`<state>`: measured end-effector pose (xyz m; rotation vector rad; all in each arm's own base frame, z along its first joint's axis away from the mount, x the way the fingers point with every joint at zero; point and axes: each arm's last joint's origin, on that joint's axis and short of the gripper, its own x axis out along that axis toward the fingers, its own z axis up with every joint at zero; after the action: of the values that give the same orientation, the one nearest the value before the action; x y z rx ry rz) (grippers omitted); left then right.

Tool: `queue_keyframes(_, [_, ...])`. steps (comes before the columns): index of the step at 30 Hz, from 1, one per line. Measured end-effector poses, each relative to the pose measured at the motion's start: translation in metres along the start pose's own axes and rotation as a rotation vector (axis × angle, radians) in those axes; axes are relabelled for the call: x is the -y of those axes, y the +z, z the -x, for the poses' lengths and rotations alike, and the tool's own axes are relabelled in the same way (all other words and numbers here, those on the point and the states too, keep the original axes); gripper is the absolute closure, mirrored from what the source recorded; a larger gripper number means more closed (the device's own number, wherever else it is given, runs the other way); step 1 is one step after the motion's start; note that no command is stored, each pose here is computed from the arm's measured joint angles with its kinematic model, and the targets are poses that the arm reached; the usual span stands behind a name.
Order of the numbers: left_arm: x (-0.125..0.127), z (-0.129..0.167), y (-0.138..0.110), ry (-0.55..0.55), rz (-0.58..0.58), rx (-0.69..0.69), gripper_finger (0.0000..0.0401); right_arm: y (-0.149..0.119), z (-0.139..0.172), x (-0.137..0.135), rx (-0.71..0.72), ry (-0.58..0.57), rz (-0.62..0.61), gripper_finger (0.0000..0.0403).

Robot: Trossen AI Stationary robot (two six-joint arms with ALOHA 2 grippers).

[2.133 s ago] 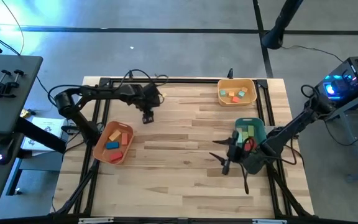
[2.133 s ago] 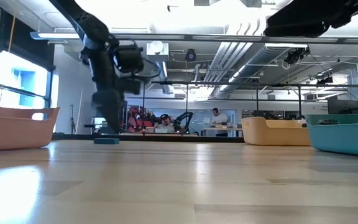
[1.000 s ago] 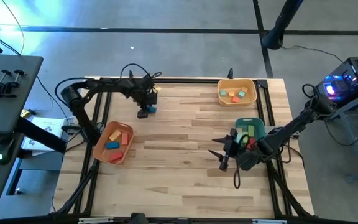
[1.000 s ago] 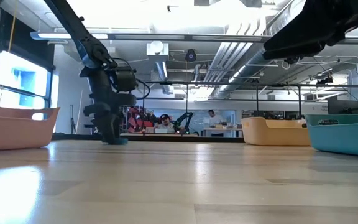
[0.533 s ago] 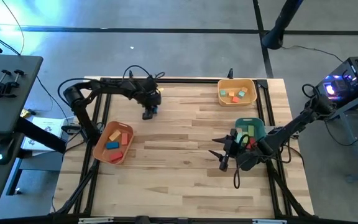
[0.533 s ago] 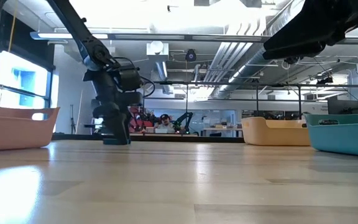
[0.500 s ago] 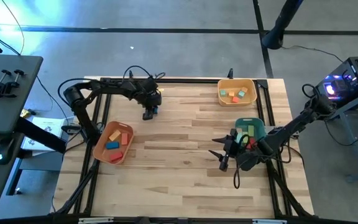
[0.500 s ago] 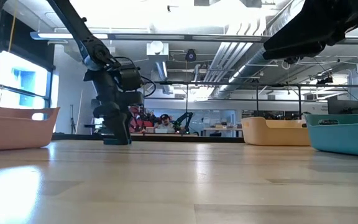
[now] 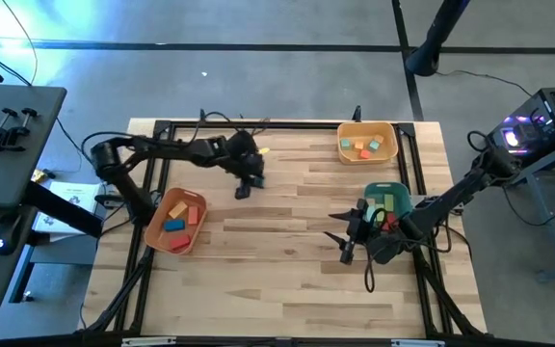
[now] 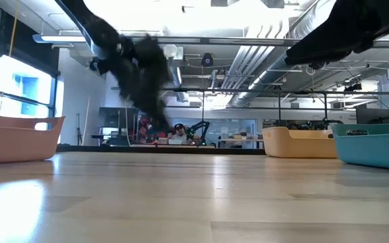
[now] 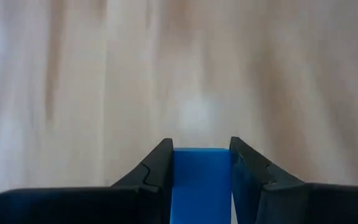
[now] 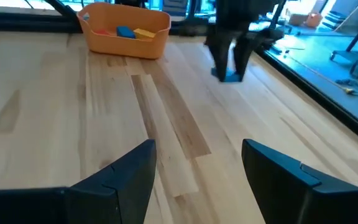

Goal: Sort blocks by size
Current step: Put the thin blue rectangular block into the green bin

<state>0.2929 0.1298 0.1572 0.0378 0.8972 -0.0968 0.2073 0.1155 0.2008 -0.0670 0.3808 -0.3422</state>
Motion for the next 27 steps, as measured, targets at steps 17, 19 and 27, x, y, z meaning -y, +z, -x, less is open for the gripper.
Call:
queue_keyframes(17, [0.154,0.037,0.122,-0.225,-0.362,1.009,0.0317,0.004,-0.05,-0.033,0.315,0.113,0.033,0.017])
queue_keyframes(19, [0.17,0.039,0.124,-0.167,-0.366,1.038,0.0317,0.015,-0.056,-0.039,0.341,0.139,0.061,0.017])
queue_keyframes(27, [0.205,0.042,0.124,0.003,-0.346,1.057,0.0317,0.06,-0.058,-0.057,0.426,0.05,0.165,0.017])
